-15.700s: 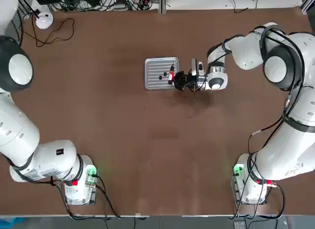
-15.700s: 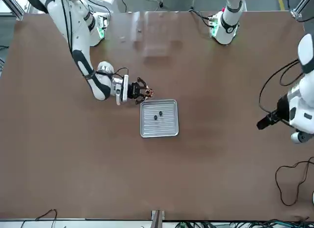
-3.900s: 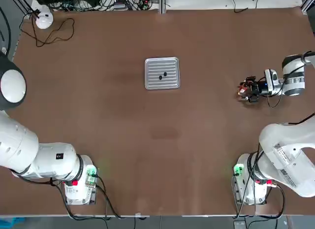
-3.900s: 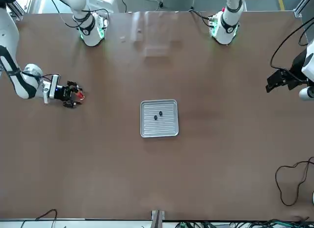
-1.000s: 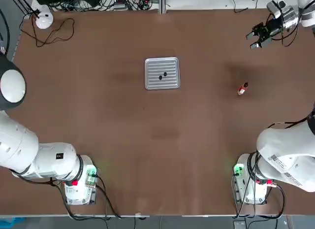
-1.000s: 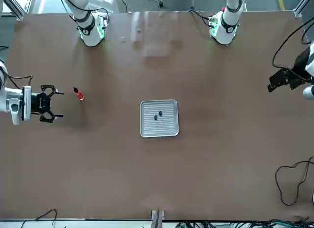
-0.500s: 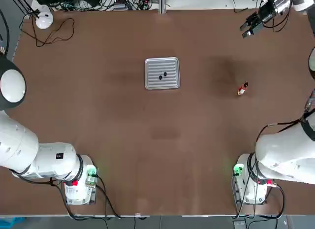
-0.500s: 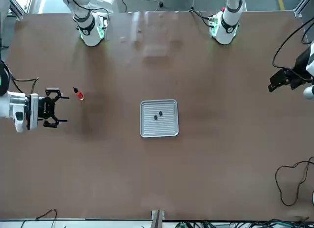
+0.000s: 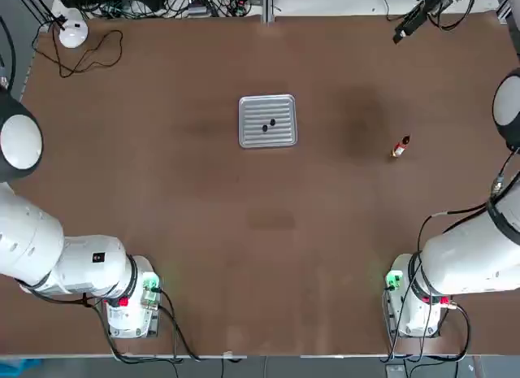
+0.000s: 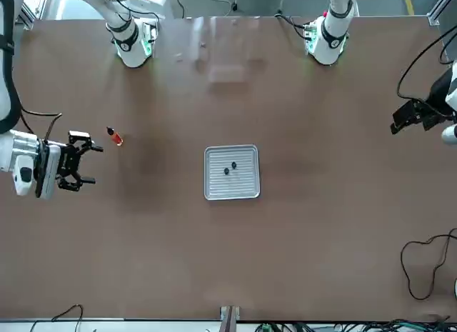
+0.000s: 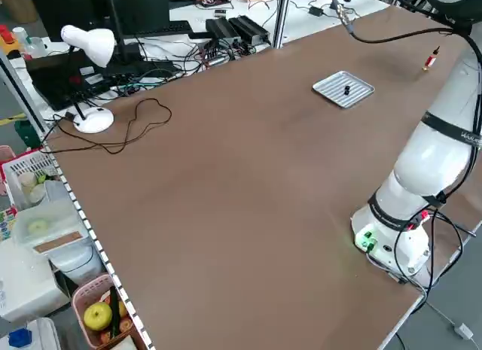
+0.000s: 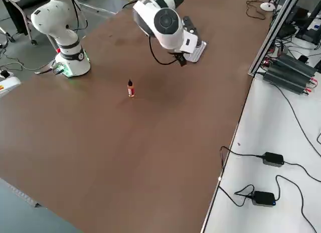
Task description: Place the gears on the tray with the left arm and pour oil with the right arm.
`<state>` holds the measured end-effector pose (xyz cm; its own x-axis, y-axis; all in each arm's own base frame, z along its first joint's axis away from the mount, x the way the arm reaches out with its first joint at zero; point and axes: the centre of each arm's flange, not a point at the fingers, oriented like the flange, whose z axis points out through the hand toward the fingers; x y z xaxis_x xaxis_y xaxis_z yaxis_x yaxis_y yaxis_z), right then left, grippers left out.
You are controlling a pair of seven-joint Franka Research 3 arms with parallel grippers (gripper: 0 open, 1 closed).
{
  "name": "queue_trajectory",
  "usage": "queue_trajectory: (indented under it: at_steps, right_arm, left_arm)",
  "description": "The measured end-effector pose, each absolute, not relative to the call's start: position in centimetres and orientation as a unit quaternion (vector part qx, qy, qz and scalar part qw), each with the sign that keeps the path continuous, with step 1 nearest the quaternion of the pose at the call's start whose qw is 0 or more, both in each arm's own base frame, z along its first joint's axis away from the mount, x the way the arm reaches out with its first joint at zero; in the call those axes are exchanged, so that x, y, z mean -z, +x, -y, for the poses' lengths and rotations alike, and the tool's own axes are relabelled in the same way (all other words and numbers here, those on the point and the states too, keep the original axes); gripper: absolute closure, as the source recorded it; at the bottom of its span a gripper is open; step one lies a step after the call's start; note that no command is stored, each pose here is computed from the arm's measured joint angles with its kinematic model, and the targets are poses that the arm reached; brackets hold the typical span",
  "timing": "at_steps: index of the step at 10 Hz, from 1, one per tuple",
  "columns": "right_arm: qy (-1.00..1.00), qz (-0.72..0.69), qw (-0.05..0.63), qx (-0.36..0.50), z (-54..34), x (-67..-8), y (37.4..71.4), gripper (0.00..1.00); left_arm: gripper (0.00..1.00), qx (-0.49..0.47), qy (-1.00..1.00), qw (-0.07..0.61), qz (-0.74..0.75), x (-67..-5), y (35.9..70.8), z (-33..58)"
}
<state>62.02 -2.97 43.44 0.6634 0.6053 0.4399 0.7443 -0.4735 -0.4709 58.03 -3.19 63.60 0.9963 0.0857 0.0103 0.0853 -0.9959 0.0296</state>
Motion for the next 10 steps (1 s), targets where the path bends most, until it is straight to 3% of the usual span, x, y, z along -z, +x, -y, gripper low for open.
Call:
queue_trajectory:
  at_steps: [4, 10]
  right_arm:
    - [-0.9, 0.294, 0.304, 0.109, -0.3, -48.2, 62.2, 0.0]
    - [-0.968, 0.167, 0.176, 0.062, -6.4, -55.5, 60.6, 0.0]
  left_arm:
    - [0.0, -0.006, 0.999, 0.015, -0.043, -63.6, 58.0, 3.2]
    - [0.0, -0.005, 0.999, 0.014, -0.042, -63.6, 58.0, 3.2]
